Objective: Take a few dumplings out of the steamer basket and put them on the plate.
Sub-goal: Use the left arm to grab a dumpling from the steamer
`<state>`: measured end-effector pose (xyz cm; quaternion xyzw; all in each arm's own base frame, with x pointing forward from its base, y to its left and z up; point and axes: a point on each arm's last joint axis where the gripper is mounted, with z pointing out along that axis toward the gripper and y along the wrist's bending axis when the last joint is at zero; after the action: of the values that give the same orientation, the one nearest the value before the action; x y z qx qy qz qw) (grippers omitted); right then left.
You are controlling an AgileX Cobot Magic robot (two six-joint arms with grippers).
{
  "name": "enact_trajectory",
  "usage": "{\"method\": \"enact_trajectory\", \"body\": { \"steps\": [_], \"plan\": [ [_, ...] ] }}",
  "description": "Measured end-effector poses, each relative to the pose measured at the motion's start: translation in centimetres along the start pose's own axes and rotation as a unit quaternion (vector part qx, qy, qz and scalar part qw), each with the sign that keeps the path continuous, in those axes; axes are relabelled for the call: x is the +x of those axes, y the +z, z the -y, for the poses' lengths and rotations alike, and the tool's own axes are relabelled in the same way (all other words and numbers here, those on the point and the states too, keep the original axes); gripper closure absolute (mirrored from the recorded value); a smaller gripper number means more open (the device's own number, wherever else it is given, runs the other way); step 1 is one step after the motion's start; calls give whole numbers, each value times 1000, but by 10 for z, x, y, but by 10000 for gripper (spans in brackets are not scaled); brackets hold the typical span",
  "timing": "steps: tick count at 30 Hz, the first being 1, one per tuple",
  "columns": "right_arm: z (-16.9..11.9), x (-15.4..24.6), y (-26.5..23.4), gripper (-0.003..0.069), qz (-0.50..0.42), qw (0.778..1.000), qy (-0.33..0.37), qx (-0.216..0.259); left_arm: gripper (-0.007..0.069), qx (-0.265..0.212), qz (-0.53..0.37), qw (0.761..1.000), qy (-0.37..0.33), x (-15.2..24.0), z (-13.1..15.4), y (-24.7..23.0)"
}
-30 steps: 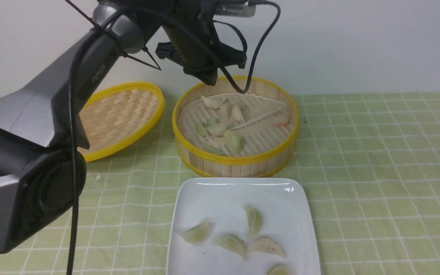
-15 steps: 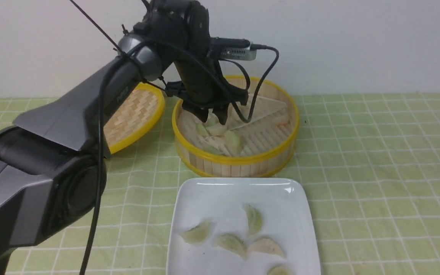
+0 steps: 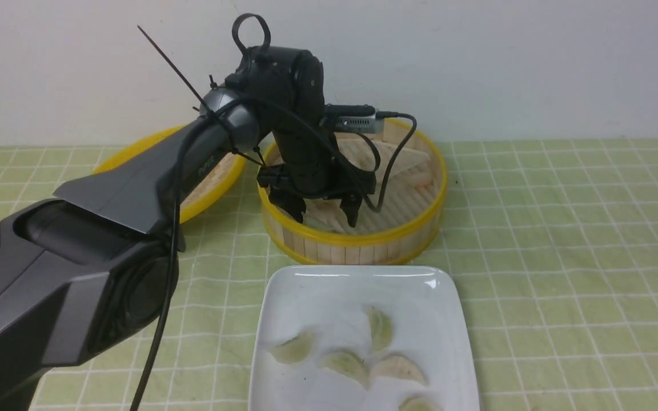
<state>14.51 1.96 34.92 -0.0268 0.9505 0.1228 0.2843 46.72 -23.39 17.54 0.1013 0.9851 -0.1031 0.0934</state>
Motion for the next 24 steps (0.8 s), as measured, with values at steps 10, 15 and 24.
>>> {"method": "enact_trajectory", "body": {
  "steps": [10,15,24],
  "plan": [
    [0,0,0,669,0,1000,-6,0,178,-16,-1,1000,11,3,3,4],
    [0,0,0,669,0,1000,-8,0,491,-15,3,1000,26,2,3,3],
    [0,0,0,669,-1,1000,-9,-1,494,-34,48,997,56,-7,6,-29]
  ]
}}
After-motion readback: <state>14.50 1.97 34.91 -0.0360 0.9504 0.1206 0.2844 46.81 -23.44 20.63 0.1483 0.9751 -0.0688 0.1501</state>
